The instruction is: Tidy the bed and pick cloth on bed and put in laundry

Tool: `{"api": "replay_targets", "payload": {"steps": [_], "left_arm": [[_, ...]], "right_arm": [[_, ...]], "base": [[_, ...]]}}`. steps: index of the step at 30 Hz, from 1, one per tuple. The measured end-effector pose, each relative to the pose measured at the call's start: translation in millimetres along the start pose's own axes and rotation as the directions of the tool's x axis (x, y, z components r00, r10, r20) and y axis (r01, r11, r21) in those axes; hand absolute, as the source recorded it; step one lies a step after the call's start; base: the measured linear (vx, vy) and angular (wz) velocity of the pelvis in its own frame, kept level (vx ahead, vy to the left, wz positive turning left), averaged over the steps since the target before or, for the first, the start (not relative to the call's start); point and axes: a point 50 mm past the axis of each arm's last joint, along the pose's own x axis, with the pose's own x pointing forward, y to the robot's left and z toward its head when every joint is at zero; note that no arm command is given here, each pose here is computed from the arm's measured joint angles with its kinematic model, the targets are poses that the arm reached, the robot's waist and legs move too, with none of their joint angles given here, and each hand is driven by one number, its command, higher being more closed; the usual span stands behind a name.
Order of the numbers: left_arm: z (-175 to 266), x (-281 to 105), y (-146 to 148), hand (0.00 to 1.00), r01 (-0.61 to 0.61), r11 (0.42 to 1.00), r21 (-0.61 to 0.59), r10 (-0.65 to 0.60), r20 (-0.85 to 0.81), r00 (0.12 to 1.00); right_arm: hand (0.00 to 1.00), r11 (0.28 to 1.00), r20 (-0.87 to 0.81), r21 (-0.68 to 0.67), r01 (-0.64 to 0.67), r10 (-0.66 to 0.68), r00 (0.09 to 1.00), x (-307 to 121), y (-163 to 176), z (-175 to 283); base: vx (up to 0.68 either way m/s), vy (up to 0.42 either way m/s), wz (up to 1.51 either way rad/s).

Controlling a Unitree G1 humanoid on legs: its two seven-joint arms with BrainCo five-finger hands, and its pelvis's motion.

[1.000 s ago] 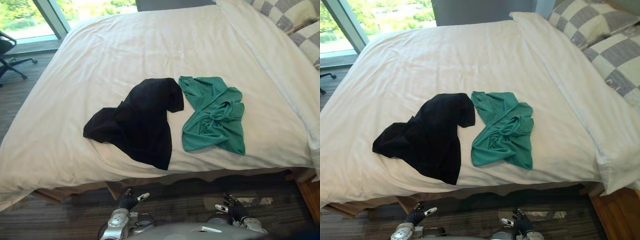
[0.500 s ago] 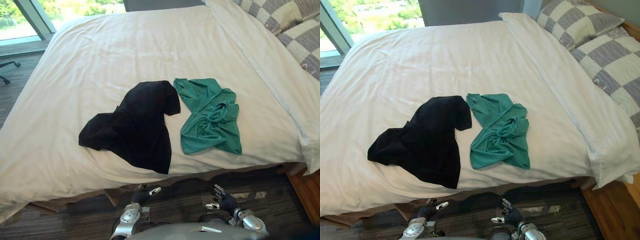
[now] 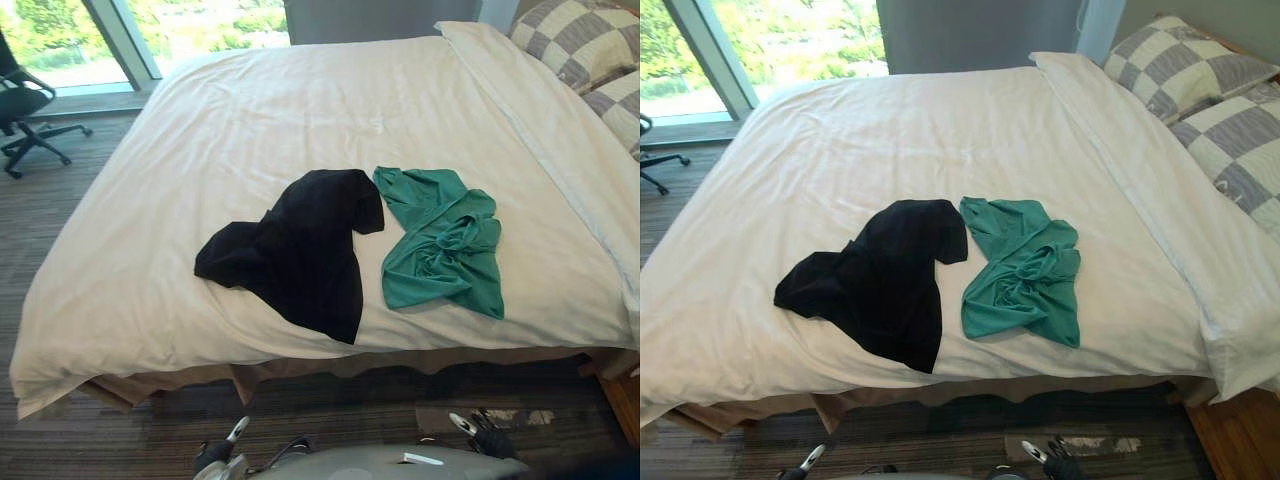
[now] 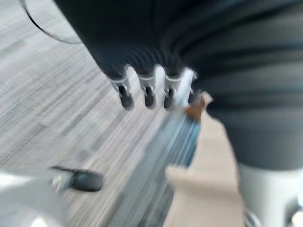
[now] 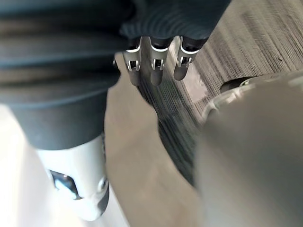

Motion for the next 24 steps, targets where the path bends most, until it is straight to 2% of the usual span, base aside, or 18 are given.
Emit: {"api": "replay_targets", "payload": {"steps": [1, 3, 4, 6, 9, 11, 12, 13, 14, 15, 17, 20, 22, 24], "left_arm": [[1.8, 0.8, 5.7, 0.00, -0.026, 0.999, -0.022, 0.026, 0.005, 1.000], [25.4, 3.9, 22.3, 0.00, -0.087, 0.990, -0.113, 0.095, 0.074, 0.993], [36.0, 4.4, 25.7, 0.00, -0.091, 0.987, -0.131, 0.105, 0.108, 0.989], [85.3, 4.0, 46.2, 0.00, -0.106, 0.976, -0.189, 0.154, 0.261, 0.953], [133.6, -4.2, 70.6, 0.00, -0.091, 0.950, -0.300, 0.212, 0.399, 0.892], [182.8, -24.6, 93.1, 0.00, -0.036, 0.923, -0.384, 0.266, 0.567, 0.779], [194.4, -31.4, 96.5, 0.00, -0.018, 0.920, -0.392, 0.274, 0.610, 0.744], [215.4, -45.7, 100.6, 0.00, 0.021, 0.916, -0.400, 0.284, 0.686, 0.669], [233.6, -59.8, 102.5, 0.00, 0.063, 0.917, -0.393, 0.281, 0.752, 0.596], [241.6, -66.9, 102.3, 0.00, 0.084, 0.920, -0.384, 0.276, 0.783, 0.558], [267.0, -95.5, 98.8, 0.00, 0.159, 0.930, -0.332, 0.246, 0.882, 0.401], [281.6, -122.7, 92.5, 0.00, 0.210, 0.939, -0.273, 0.218, 0.943, 0.250], [287.0, -136.2, 81.7, 0.00, 0.210, 0.956, -0.204, 0.170, 0.971, 0.171], [288.6, -151.8, 52.7, 0.00, 0.182, 0.982, -0.053, 0.038, 0.996, 0.086]], "right_arm": [[0.00, 0.999, 0.044, 0.035, 0.029, -0.031, 0.999, 0.6, -4.5, 8.5], [0.00, 0.985, 0.274, 0.137, 0.105, -0.139, 0.952, -1.1, -23.7, 57.6], [0.00, 0.983, 0.334, 0.147, 0.113, -0.156, 0.930, -3.3, -28.5, 71.6], [0.00, 0.981, 0.545, 0.144, 0.129, -0.188, 0.817, -16.1, -43.1, 128.6], [0.00, 0.984, 0.700, 0.100, 0.150, -0.177, 0.692, -38.6, -52.1, 171.8], [0.00, 0.986, 0.812, 0.059, 0.159, -0.140, 0.566, -62.2, -52.5, 202.4], [0.00, 0.986, 0.832, 0.049, 0.158, -0.128, 0.540, -66.8, -51.1, 208.0], [0.00, 0.987, 0.864, 0.019, 0.159, -0.096, 0.494, -75.6, -47.2, 218.3], [0.00, 0.988, 0.890, -0.022, 0.153, -0.051, 0.453, -83.0, -41.3, 227.6], [0.00, 0.987, 0.900, -0.046, 0.155, -0.026, 0.436, -86.5, -38.2, 231.5], [0.00, 0.977, 0.926, -0.142, 0.157, 0.076, 0.369, -99.8, -25.6, 245.0], [0.00, 0.966, 0.936, -0.212, 0.150, 0.157, 0.314, -108.1, -11.3, 255.0], [0.00, 0.955, 0.932, -0.258, 0.148, 0.206, 0.297, -109.9, -1.1, 258.0], [0.00, 0.930, 0.911, -0.341, 0.135, 0.292, 0.291, -110.0, 18.1, 257.3]], "base": [[-0.11, 0.023, 0.05], [-0.08, 0.027, 0.06], [-0.06, 0.025, 0.08], [-0.03, 0.017, 0.10], [0.08, 0.002, 0.11], [0.20, -0.007, 0.13], [0.15, -0.005, 0.17], [0.17, 0.000, 0.16], [0.13, 0.002, 0.17], [0.12, 0.003, 0.15], [0.11, 0.012, 0.03], [0.08, 0.002, -0.01], [0.04, 0.002, -0.05], [0.04, 0.007, -0.12]]}}
